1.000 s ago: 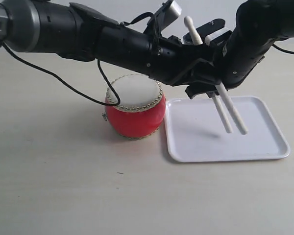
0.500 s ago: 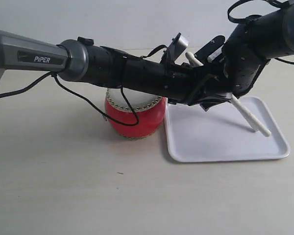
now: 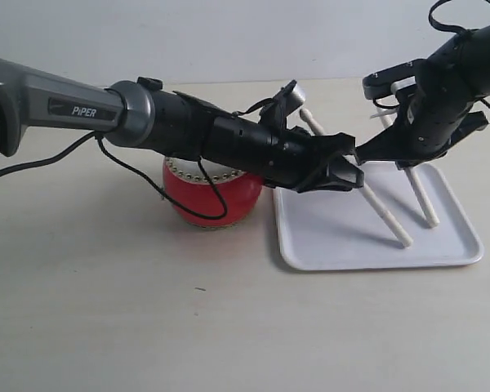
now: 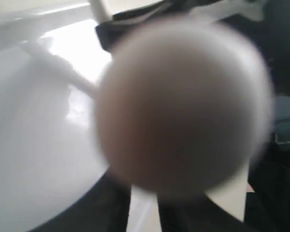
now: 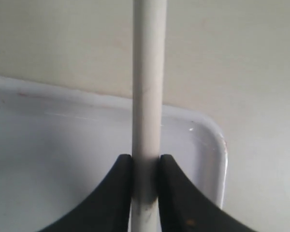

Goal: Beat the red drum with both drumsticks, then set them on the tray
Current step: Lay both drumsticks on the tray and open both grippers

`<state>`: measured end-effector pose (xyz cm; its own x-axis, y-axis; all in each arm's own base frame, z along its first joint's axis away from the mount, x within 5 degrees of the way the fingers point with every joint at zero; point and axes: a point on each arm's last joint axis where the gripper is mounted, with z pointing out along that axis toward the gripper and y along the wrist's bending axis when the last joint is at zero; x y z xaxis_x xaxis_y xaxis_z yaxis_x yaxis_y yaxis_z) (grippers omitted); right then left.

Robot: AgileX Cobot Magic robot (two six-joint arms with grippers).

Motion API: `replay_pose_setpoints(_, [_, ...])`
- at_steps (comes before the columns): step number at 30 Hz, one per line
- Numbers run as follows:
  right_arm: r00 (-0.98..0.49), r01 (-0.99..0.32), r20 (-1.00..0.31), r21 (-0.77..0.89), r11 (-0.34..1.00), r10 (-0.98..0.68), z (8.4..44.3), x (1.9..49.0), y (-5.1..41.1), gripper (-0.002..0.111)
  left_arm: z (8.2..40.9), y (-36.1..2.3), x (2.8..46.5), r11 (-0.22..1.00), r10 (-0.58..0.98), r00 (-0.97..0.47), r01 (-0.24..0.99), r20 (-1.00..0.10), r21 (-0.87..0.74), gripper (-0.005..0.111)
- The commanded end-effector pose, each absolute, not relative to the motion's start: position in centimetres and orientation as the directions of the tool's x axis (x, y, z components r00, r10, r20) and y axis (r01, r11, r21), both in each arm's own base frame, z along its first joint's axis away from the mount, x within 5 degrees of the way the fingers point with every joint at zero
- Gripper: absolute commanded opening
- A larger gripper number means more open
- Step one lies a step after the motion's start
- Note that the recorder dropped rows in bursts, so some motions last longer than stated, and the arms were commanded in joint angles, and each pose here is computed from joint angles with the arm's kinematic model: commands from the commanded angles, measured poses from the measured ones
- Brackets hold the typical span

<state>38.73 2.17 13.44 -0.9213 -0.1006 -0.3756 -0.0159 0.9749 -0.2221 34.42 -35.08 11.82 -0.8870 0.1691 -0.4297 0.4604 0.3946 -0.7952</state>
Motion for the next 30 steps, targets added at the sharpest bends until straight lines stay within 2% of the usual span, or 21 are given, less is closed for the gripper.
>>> replay_pose_setpoints(1, [-0.901, 0.01, -0.427, -0.196, 0.981, -0.076, 14.6, 39.0, 1.7, 0.0, 11.0, -34.6, 34.8, 0.457, 0.159, -0.899, 0.434, -0.409, -0.777, 0.0])
replay_pose_setpoints(7, [-0.93, -0.087, -0.353, -0.069, 0.994, -0.106, 13.8, 38.5, 3.1, 0.0, 10.6, -34.5, 35.0, 0.479, 0.136, -0.908, 0.411, -0.397, -0.776, 0.0])
replay_pose_setpoints(13, [-0.944, -0.107, -0.306, -0.075, 0.991, -0.125, 13.2, 38.2, 3.1, 0.0, 8.2, -34.5, 34.8, 0.499, 0.136, -0.935, 0.351, -0.329, -0.792, 0.0])
replay_pose_setpoints(17, [-0.946, -0.111, -0.296, -0.077, 0.991, -0.129, 13.1, 38.1, 3.0, 0.0, 8.0, -34.5, 34.9, 0.497, 0.118, -0.942, 0.331, -0.315, -0.802, 0.001])
replay_pose_setpoints(20, [-0.948, -0.111, -0.29, -0.077, 0.991, -0.129, 13.1, 38.0, 3.0, 0.0, 8.0, -34.5, 34.9, 0.489, 0.108, -0.945, 0.32, -0.308, -0.811, 0.012])
replay_pose_setpoints(24, [-0.95, -0.111, -0.285, -0.077, 0.991, -0.128, 13.1, 38.0, 3.0, 0.0, 8.1, -34.5, 34.9, 0.487, 0.099, -0.948, 0.313, -0.304, -0.816, 0.04])
replay_pose_setpoints(25, [-0.95, -0.111, -0.285, -0.077, 0.991, -0.128, 13.1, 38.0, 3.0, 0.0, 8.1, -34.5, 34.9, 0.487, 0.099, -0.948, 0.313, -0.304, -0.816, 0.044])
replay_pose_setpoints(27, [-0.95, -0.111, -0.285, -0.077, 0.991, -0.128, 13.1, 38.0, 3.0, 0.0, 8.1, -34.5, 34.9, 0.487, 0.099, -0.948, 0.313, -0.304, -0.816, 0.048])
replay_pose_setpoints(30, [-0.949, -0.11, -0.287, -0.076, 0.991, -0.127, 13.1, 38.0, 3.0, 0.001, 8.1, -34.5, 35.0, 0.486, 0.096, -0.948, 0.31, -0.303, -0.817, 0.046])
